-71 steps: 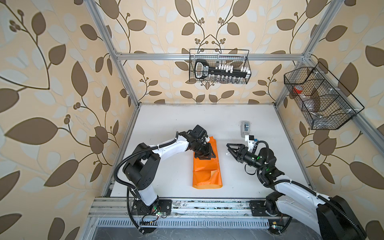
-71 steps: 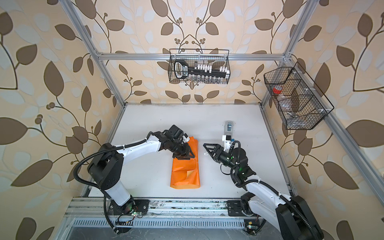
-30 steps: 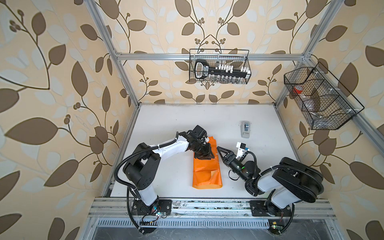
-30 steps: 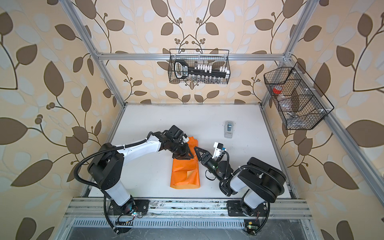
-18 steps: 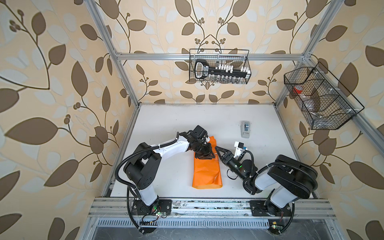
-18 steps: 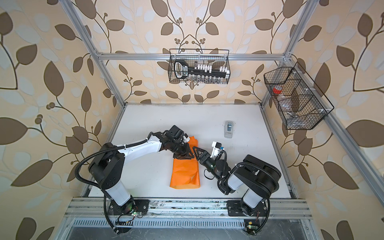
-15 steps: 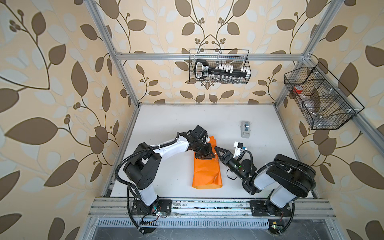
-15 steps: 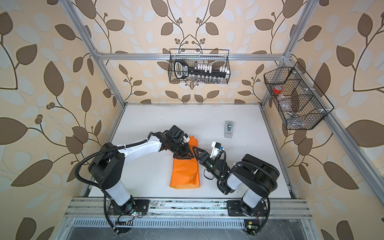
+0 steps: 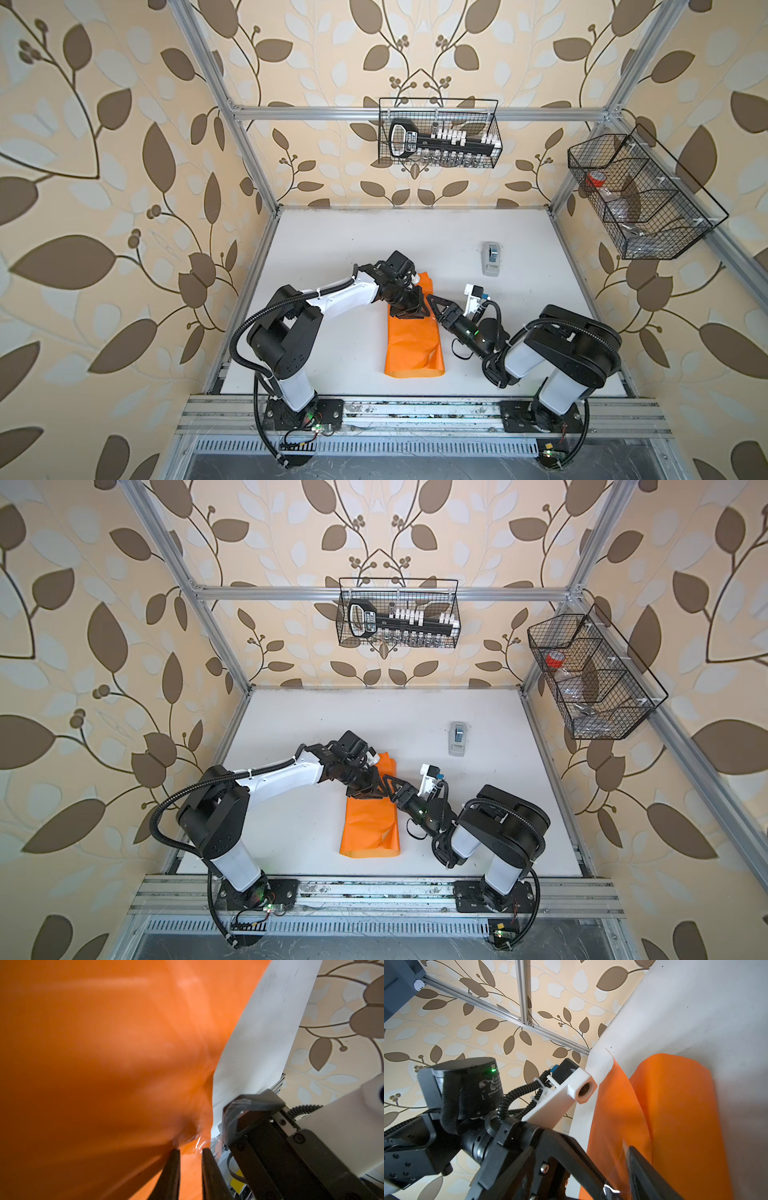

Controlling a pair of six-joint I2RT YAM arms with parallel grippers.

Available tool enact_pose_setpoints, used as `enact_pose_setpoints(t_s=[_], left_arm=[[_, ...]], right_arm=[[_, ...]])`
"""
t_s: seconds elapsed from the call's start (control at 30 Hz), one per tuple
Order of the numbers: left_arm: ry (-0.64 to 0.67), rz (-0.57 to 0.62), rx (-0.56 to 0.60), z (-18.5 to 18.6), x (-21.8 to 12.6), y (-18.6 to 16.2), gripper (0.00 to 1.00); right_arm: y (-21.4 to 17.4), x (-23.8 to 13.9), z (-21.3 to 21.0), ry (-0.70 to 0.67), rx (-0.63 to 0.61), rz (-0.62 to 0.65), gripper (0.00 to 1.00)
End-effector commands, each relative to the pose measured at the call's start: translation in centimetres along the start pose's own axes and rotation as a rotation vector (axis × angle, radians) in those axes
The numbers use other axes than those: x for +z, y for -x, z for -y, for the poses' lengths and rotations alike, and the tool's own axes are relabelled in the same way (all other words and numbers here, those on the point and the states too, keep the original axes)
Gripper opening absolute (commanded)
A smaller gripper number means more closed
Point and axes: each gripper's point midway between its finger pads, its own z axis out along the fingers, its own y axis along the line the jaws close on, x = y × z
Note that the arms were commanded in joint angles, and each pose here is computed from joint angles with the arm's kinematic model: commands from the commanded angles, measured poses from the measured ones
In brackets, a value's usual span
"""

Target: Wrap the gift box in paper

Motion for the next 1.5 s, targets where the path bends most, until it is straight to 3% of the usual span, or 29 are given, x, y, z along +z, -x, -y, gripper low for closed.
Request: enact_pose_setpoints(t_s=[0.0, 0.47, 1.47], left_arm=[[0.155, -0.064, -0.056, -4.9, 2.4, -2.1, 0.22], [0.159, -0.061, -0.056, -4.8, 2.3, -2.0, 0.21], [0.16, -0.068, -0.062, -5.1, 2.5, -2.2, 0.21]], right_arm=[[0.8, 0.2, -0.9, 0.036, -0.004, 0.036, 0.7], [2.2, -0.4, -2.0, 0.073, -0.013, 0.061, 0.7], [0.3, 1.1, -0.2, 0.017, -0.063, 0.032, 0.71]])
